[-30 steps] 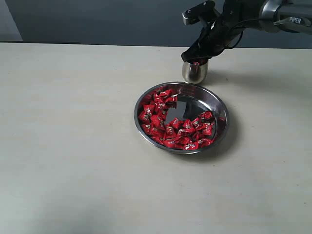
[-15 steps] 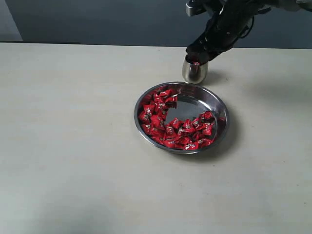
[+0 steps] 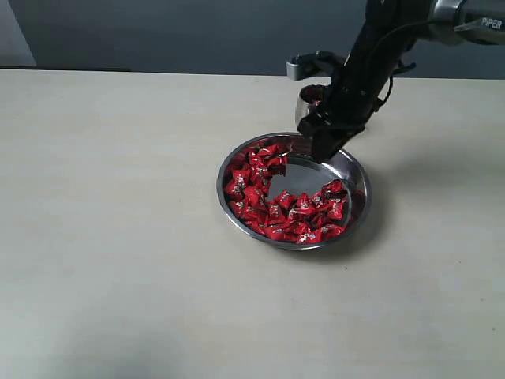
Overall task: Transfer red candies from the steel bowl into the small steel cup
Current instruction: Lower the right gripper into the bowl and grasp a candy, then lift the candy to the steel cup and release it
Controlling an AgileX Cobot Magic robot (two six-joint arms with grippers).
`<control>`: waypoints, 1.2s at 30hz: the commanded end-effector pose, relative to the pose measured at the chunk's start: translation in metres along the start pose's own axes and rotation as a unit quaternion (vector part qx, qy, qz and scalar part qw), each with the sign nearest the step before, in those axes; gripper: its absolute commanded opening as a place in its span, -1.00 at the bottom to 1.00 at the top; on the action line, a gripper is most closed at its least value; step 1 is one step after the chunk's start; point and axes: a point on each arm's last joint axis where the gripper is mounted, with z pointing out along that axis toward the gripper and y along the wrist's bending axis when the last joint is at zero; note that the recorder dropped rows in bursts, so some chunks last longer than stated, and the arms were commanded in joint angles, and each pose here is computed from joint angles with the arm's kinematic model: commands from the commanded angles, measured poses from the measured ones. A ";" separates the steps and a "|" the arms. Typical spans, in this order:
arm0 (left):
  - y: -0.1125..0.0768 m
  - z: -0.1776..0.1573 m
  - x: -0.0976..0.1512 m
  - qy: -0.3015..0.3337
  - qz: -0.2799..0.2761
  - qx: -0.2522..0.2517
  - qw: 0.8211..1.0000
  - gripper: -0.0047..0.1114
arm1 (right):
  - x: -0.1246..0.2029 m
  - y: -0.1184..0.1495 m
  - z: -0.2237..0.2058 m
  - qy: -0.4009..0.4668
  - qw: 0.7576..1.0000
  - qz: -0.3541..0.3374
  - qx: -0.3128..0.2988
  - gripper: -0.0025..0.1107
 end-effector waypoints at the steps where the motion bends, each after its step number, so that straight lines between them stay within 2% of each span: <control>1: -0.001 0.000 -0.001 -0.005 -0.002 0.005 1.000 -0.91 | 0.009 -0.002 0.012 0.024 1.000 0.002 -0.008 -0.31; 2: -0.001 0.000 -0.001 -0.005 -0.002 0.005 1.000 -0.91 | 0.010 -0.002 0.013 0.027 1.000 0.004 -0.009 -0.18; 4: -0.001 0.000 -0.001 -0.005 -0.002 0.005 1.000 -0.91 | 0.010 -0.002 0.013 0.027 1.000 0.005 -0.009 -0.07; 11: -0.001 0.000 -0.001 -0.005 -0.002 0.005 1.000 -0.91 | 0.014 -0.008 0.013 0.046 0.998 0.031 0.025 -0.16; 36: -0.001 0.000 -0.001 -0.005 -0.002 0.005 1.000 -0.91 | 0.023 -0.009 0.036 0.075 0.996 0.038 -0.001 -0.16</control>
